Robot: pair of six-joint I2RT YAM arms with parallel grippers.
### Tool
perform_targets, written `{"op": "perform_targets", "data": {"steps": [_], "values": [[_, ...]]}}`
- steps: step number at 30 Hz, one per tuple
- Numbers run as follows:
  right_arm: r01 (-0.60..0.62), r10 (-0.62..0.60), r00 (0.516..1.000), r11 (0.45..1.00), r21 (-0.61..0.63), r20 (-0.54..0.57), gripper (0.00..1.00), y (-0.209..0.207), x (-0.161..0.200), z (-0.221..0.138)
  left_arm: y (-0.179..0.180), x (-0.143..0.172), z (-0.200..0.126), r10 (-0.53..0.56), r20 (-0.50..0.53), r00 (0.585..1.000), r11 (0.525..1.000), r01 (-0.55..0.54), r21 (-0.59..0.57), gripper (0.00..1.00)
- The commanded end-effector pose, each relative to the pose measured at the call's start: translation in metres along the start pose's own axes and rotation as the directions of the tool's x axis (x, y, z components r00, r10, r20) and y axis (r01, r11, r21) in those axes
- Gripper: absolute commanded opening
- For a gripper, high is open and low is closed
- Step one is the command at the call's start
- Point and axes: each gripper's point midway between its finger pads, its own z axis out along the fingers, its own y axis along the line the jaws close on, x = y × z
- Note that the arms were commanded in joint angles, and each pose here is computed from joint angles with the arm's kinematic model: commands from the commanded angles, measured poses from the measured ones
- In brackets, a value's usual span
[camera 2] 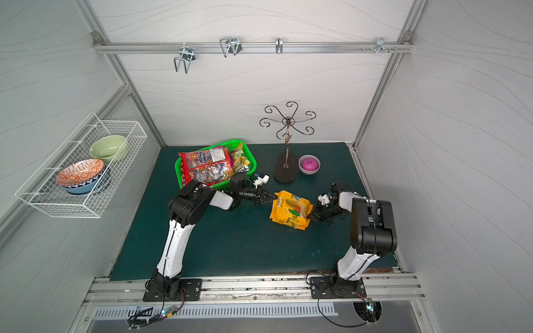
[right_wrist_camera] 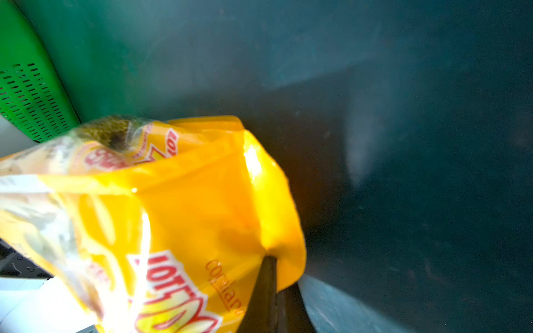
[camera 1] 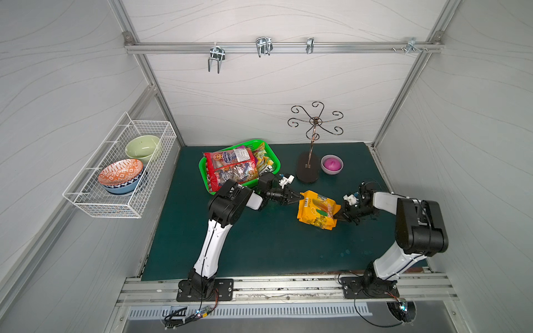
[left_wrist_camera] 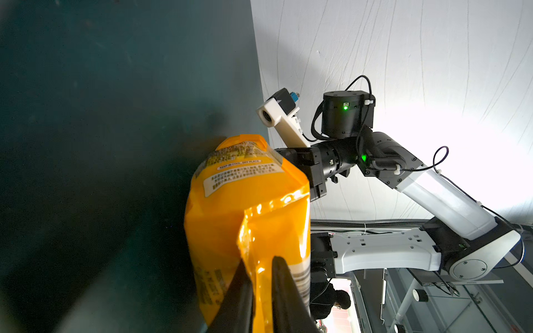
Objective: Put the candies in the basket
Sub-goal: Pick up the candy at the center of the board.
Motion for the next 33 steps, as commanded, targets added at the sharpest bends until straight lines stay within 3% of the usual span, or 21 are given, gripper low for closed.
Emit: {"op": "perform_targets", "data": {"steps": [1, 4, 12, 20, 27, 33], "values": [[0.027, -0.026, 0.999, 0.999, -0.028, 0.043, 0.0, 0.006, -0.006, -0.004, -0.018, 0.004, 0.01, 0.019, -0.054, 0.998, 1.0, -0.018, 0.016, 0.13], [0.037, -0.035, 0.998, 0.998, -0.042, 0.051, 0.0, 0.011, -0.006, -0.007, -0.026, 0.003, 0.008, 0.042, -0.053, 0.998, 0.999, -0.041, 0.025, 0.0], [0.133, -0.116, 0.981, 0.985, -0.105, 0.158, 0.0, 0.045, -0.01, -0.037, -0.056, -0.013, -0.01, 0.072, -0.017, 0.997, 0.997, -0.072, 0.018, 0.0], [0.323, -0.284, 0.926, 0.937, -0.132, 0.249, 0.0, 0.115, -0.006, -0.072, -0.112, -0.024, -0.052, 0.133, 0.018, 0.991, 0.99, -0.132, -0.047, 0.0], [0.518, -0.45, 0.827, 0.843, -0.144, 0.338, 0.0, 0.196, -0.008, -0.099, -0.15, -0.025, -0.11, 0.191, 0.043, 0.981, 0.973, -0.183, -0.144, 0.0], [0.666, -0.591, 0.713, 0.739, -0.103, 0.377, 0.0, 0.262, -0.009, -0.098, -0.171, -0.028, -0.16, 0.278, 0.084, 0.957, 0.924, -0.243, -0.296, 0.0]]}}
